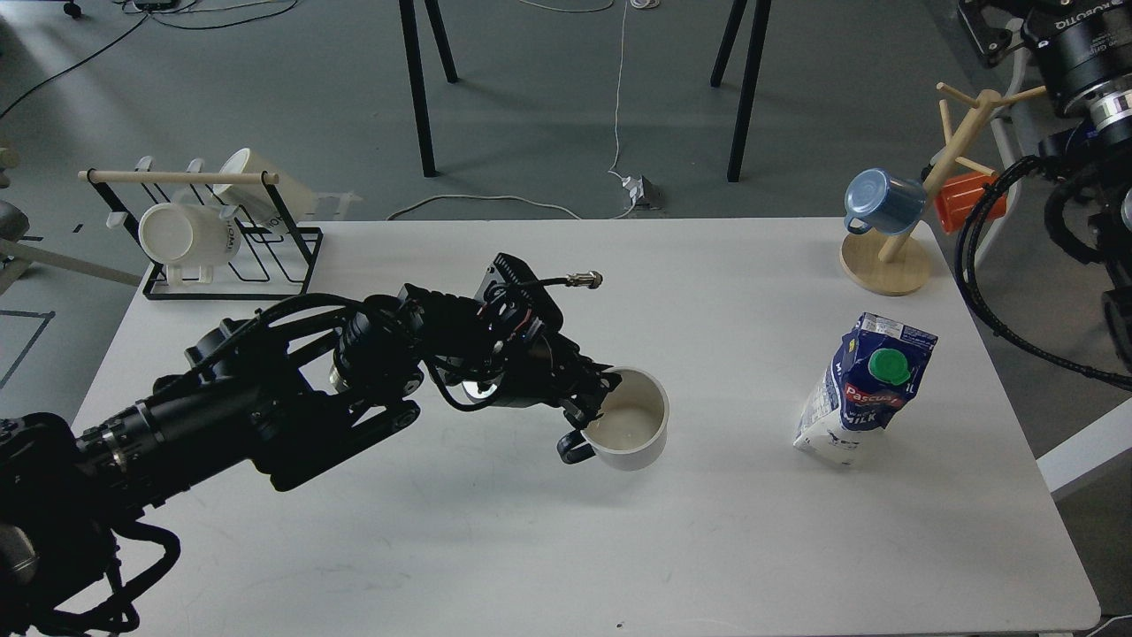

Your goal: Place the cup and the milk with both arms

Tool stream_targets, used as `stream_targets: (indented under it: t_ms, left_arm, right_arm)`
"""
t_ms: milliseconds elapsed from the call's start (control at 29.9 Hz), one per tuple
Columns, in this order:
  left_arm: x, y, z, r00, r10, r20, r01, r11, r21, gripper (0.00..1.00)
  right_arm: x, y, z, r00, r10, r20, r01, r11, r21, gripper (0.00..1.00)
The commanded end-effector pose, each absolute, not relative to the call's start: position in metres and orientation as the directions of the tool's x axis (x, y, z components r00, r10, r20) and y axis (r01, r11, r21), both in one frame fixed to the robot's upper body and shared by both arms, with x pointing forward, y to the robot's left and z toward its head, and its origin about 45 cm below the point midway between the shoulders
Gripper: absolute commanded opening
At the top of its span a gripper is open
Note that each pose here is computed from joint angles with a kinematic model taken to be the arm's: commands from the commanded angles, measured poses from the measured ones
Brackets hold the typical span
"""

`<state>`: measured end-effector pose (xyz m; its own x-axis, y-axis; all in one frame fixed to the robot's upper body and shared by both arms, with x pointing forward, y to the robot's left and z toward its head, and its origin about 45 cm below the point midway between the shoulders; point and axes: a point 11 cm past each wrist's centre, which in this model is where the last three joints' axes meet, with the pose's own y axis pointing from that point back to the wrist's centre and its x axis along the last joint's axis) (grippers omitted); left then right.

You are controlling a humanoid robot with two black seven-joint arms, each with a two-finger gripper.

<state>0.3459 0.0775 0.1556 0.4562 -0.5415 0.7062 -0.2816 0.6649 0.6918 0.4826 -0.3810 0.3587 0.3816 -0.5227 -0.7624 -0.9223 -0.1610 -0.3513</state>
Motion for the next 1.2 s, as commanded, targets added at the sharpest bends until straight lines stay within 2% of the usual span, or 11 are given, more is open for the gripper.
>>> stream_targets:
  t_ms: [0,334,401,468,569,669,736,870,936,1070,1171]
  left_arm:
    - [0.348,0.07,0.147,0.475,-0.539,0.696,-0.289,0.651,0.702,0.1]
    - [0.358,0.082,0.13,0.523,-0.538,0.661,-0.311,0.602,0.736,0.19]
    - [0.357,0.081,0.131,0.522,-0.538,0.662,-0.31,0.604,0.734,0.27]
    - [0.356,0.08,0.13,0.524,-0.536,0.662,-0.308,0.605,0.734,0.42]
    - [0.357,0.079,0.136,0.519,-0.523,0.676,-0.308,0.623,0.719,0.6]
    - [0.367,0.087,0.155,0.511,-0.479,0.714,-0.345,0.646,0.681,0.63]
    - [0.384,0.099,0.175,0.528,-0.398,0.75,-0.399,0.663,0.633,0.67]
    - [0.408,0.108,0.226,0.666,-0.009,0.746,-0.458,0.784,0.419,0.76]
    - [0.419,0.128,0.25,0.698,0.158,0.698,-0.502,0.803,0.32,0.82]
    - [0.436,0.153,0.299,0.72,0.45,0.528,-0.566,0.821,0.073,0.9]
    - [0.447,0.177,0.329,0.708,0.623,0.332,-0.627,0.771,-0.11,0.98]
  right_arm:
    - [0.483,-0.375,0.353,0.382,-0.513,-0.769,-0.923,-0.17,-0.345,0.98]
    - [0.48,-0.376,0.357,0.392,-0.519,-0.76,-0.919,-0.177,-0.353,0.98]
    - [0.478,-0.377,0.352,0.386,-0.518,-0.764,-0.922,-0.178,-0.345,0.98]
    - [0.476,-0.378,0.347,0.376,-0.519,-0.768,-0.926,-0.176,-0.335,0.98]
    - [0.474,-0.378,0.342,0.373,-0.514,-0.772,-0.927,-0.176,-0.331,0.98]
    - [0.465,-0.388,0.338,0.365,-0.52,-0.772,-0.93,-0.167,-0.327,0.98]
    - [0.457,-0.399,0.337,0.357,-0.529,-0.77,-0.933,-0.155,-0.325,0.98]
    - [0.438,-0.42,0.314,0.311,-0.514,-0.8,-0.947,-0.098,-0.305,0.98]
    - [0.426,-0.428,0.307,0.297,-0.519,-0.801,-0.951,-0.089,-0.294,0.98]
    - [0.386,-0.441,0.275,0.245,-0.529,-0.812,-0.965,-0.051,-0.257,0.98]
    - [0.361,-0.445,0.258,0.215,-0.522,-0.825,-0.973,-0.038,-0.229,0.98]
